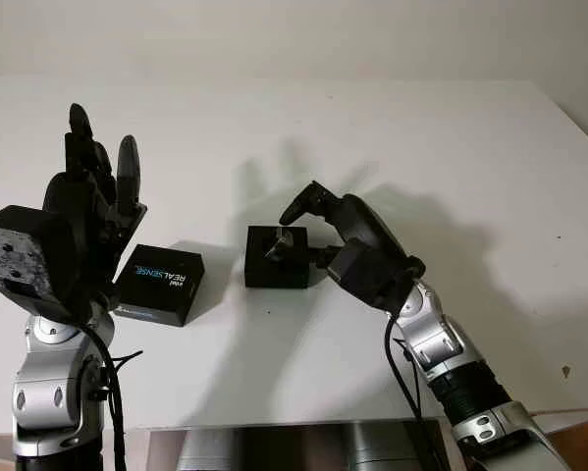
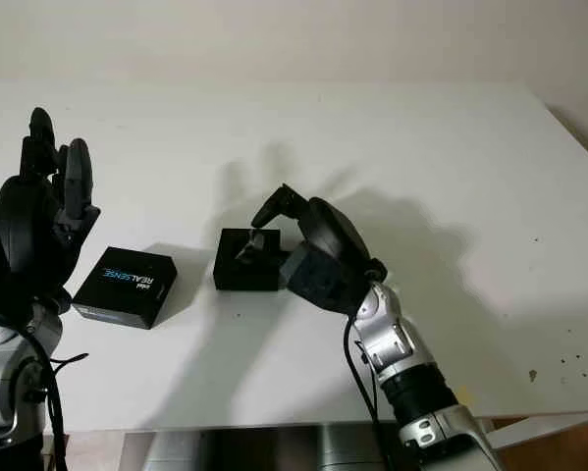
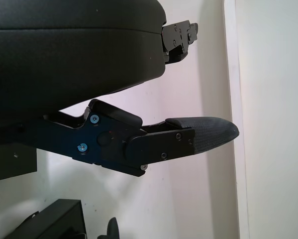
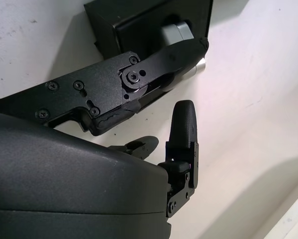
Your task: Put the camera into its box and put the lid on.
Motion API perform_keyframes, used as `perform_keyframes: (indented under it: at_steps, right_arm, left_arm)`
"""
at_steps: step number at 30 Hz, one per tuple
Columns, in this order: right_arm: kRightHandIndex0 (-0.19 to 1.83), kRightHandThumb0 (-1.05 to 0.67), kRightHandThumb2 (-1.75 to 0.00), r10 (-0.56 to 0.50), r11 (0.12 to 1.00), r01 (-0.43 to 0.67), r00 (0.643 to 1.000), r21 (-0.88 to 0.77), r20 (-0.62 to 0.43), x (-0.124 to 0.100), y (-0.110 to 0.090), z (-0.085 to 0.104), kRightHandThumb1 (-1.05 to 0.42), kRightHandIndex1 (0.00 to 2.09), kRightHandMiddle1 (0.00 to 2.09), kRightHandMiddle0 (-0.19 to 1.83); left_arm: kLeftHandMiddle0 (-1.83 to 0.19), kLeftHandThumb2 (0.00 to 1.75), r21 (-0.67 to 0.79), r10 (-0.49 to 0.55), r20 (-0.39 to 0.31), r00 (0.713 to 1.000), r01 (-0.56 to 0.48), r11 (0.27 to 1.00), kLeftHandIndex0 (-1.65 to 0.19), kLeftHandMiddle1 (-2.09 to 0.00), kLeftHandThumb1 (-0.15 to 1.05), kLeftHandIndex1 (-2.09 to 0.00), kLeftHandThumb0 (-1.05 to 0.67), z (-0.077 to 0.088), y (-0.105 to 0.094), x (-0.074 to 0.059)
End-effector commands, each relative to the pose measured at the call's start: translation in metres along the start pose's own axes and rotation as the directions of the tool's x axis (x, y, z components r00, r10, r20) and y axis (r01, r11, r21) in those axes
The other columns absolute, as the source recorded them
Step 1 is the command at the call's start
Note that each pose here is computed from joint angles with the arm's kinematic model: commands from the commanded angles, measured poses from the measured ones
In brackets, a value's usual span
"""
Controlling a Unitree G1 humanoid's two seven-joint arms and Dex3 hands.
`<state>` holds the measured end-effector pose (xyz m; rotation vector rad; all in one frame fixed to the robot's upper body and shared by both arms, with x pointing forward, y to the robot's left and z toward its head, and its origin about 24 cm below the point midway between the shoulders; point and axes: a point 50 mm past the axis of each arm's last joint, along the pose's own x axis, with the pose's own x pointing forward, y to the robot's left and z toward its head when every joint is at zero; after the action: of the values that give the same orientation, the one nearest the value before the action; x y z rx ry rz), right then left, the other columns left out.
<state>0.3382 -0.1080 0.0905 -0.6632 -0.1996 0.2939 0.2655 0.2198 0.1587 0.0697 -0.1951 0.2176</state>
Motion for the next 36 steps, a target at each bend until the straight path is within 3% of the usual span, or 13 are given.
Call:
perform_keyframes:
  at_steps: [1, 16, 22, 26, 31, 36]
  right_arm:
    - [0.48, -0.44, -0.06, -0.019, 1.000, 0.019, 1.000, 0.022, 0.015, 0.001, -0.007, 0.004, -1.00, 0.07, 1.55, 0.23]
    - [0.49, -0.47, -0.05, -0.003, 0.997, -0.008, 0.988, 0.073, 0.151, -0.016, -0.021, 0.029, -1.00, 0.07, 1.57, 0.25]
    - [0.49, -0.46, -0.06, -0.041, 0.998, 0.031, 0.984, 0.059, 0.172, -0.018, -0.030, 0.033, -1.01, 0.07, 1.53, 0.23]
    - [0.45, -0.49, -0.05, -0.051, 0.989, 0.079, 0.976, -0.128, 0.211, -0.015, -0.044, 0.044, -0.99, 0.05, 1.08, 0.27]
    - [0.42, -0.56, -0.05, -0.027, 0.951, 0.099, 0.970, -0.292, 0.240, -0.012, -0.046, 0.059, -0.96, 0.04, 0.91, 0.30]
    - [0.31, -0.53, -0.05, 0.143, 0.853, 0.030, 0.946, -0.522, 0.290, -0.009, -0.042, 0.070, -0.94, 0.01, 0.72, 0.24]
  left_arm:
    - [0.19, 0.55, 0.000, 0.003, 0.022, 1.000, -0.003, 1.000, 0.19, 0.00, 1.05, 0.00, -0.72, 0.005, 0.000, 0.000]
    - [0.19, 0.53, -0.011, 0.008, 0.018, 1.000, -0.007, 1.000, 0.19, 0.00, 1.05, 0.00, -0.73, 0.004, 0.000, 0.001]
    - [0.19, 0.53, -0.006, 0.005, 0.021, 1.000, -0.005, 1.000, 0.19, 0.00, 1.05, 0.00, -0.72, 0.005, 0.000, 0.001]
    - [0.19, 0.53, -0.009, 0.002, 0.026, 1.000, -0.001, 1.000, 0.19, 0.00, 1.05, 0.00, -0.72, 0.005, 0.000, 0.002]
    - [0.19, 0.53, -0.014, 0.003, 0.021, 1.000, -0.002, 1.000, 0.19, 0.00, 1.05, 0.00, -0.73, 0.005, 0.000, 0.003]
    - [0.19, 0.53, -0.005, -0.001, 0.027, 1.000, 0.001, 1.000, 0.19, 0.00, 1.05, 0.00, -0.73, 0.007, -0.001, 0.004]
